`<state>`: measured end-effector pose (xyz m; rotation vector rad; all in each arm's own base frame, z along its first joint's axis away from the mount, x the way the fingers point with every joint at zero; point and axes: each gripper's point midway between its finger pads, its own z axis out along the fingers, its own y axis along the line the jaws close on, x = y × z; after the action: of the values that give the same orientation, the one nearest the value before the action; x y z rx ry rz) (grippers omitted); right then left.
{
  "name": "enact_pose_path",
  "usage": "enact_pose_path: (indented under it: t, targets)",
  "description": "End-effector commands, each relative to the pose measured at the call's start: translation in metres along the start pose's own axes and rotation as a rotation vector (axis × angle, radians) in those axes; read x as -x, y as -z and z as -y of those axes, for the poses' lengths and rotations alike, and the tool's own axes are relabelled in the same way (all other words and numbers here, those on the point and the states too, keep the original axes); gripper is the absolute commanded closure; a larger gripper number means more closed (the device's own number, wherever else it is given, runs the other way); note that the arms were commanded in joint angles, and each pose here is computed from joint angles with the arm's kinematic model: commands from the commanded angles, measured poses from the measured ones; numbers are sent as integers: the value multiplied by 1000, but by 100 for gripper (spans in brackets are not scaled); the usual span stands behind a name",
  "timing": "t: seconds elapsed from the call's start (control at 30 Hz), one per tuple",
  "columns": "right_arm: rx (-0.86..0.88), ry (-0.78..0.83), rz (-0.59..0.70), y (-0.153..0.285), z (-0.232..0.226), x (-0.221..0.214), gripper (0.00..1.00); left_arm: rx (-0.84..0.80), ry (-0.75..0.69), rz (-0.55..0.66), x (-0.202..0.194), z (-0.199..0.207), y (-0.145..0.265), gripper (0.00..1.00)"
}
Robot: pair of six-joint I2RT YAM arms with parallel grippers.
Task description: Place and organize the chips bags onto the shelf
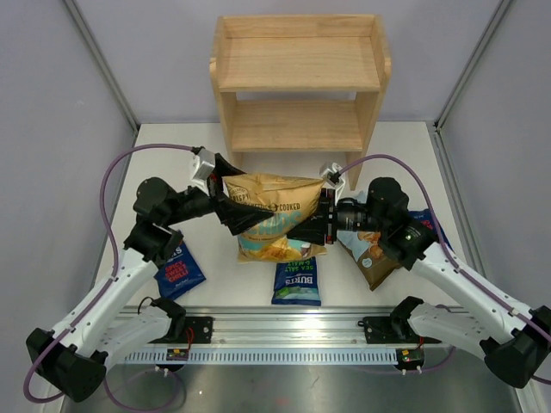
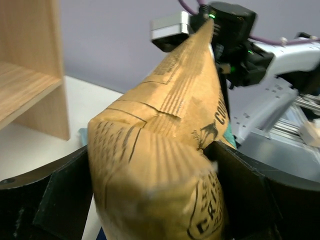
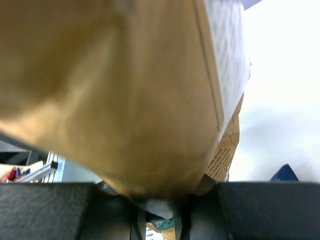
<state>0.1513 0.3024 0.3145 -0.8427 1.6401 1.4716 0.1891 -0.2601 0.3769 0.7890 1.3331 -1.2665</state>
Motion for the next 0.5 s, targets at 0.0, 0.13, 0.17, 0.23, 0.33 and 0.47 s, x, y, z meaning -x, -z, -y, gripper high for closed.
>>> enact_pose_path:
  t: [0.0,0.13,0.17,0.23,0.33,0.47]
  targets:
    - [90,186,42,19,-51,40,81,-214,-26,-48,-22,28,3,8]
    - [124,172,-14,24,-62,36,80,-296,8,-46,-24,42,7,28]
    - [124,180,-10,25,-65,42,80,-300,17,-50,-25,43,7,33]
    - [113,177,-28,25,-64,42,80,-302,34,-55,-24,43,6,62]
    - [114,182,-17,24,-66,49,75,-258,63,-37,-18,38,3,86]
    - [36,195,16,25,-56,56,58,-175,89,65,9,38,5,100]
